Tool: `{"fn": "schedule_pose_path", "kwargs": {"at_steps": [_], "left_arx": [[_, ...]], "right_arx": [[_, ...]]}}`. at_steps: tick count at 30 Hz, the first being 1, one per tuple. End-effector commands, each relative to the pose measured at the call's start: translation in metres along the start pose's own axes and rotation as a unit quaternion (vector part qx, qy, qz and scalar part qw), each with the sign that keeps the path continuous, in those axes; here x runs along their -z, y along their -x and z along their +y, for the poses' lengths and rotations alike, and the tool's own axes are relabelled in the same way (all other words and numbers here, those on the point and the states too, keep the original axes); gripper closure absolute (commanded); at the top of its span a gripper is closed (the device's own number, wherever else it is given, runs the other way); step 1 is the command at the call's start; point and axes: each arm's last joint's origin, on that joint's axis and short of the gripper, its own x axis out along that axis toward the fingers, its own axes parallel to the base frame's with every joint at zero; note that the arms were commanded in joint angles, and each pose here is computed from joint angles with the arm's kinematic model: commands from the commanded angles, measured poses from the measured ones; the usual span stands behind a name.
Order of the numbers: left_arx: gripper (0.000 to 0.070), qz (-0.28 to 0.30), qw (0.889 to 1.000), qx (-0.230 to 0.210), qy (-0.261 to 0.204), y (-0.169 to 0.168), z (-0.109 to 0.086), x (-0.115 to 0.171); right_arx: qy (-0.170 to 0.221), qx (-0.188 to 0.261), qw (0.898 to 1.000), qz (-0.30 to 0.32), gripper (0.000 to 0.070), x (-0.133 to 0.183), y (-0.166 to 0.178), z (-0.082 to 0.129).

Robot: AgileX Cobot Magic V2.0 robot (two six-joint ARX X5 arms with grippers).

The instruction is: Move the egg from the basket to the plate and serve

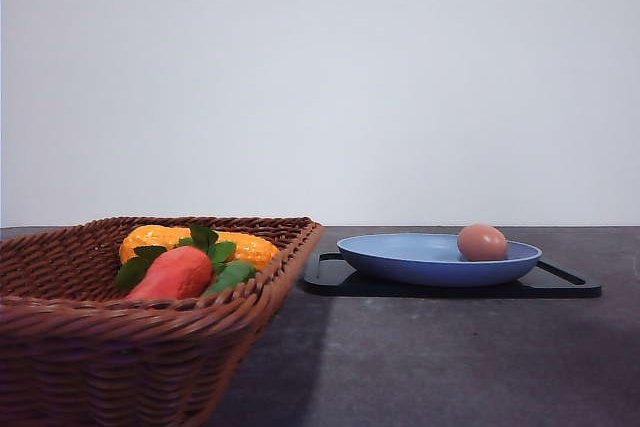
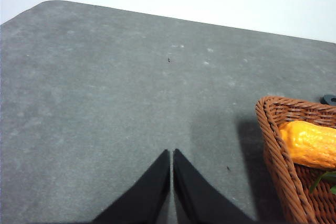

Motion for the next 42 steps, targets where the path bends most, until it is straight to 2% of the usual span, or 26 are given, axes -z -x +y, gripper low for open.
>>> {"fn": "schedule_pose_path", "kwargs": {"at_steps": [1, 6, 10, 22, 42], "left_arx": [[0.07, 0.018, 1.0, -0.001, 0.002, -0.002, 0.001, 0.009], [0.07, 0.018, 1.0, -0.001, 0.002, -0.002, 0.001, 0.009], [0.07, 0.018, 1.0, -0.001, 0.002, -0.002, 0.001, 0.009], [0.07, 0.018, 1.0, -0.001, 0.002, -0.002, 0.001, 0.009], [0.07, 0.018, 1.0, -0.001, 0.002, -0.002, 0.001, 0.009]], "right_arx": [[-0.021, -0.012, 1.0, 0.004, 0.07, 0.003, 0.0, 0.001], [-0.027, -0.021, 0.999, 0.003, 0.07, 0.003, 0.0, 0.001], [-0.067, -0.028, 0.997, -0.003, 0.07, 0.001, 0.0, 0.0], [-0.074, 0.03, 0.997, -0.006, 0.07, 0.002, 0.002, -0.01], [-0.074, 0.031, 0.997, -0.006, 0.07, 0.002, 0.002, -0.01]]}}
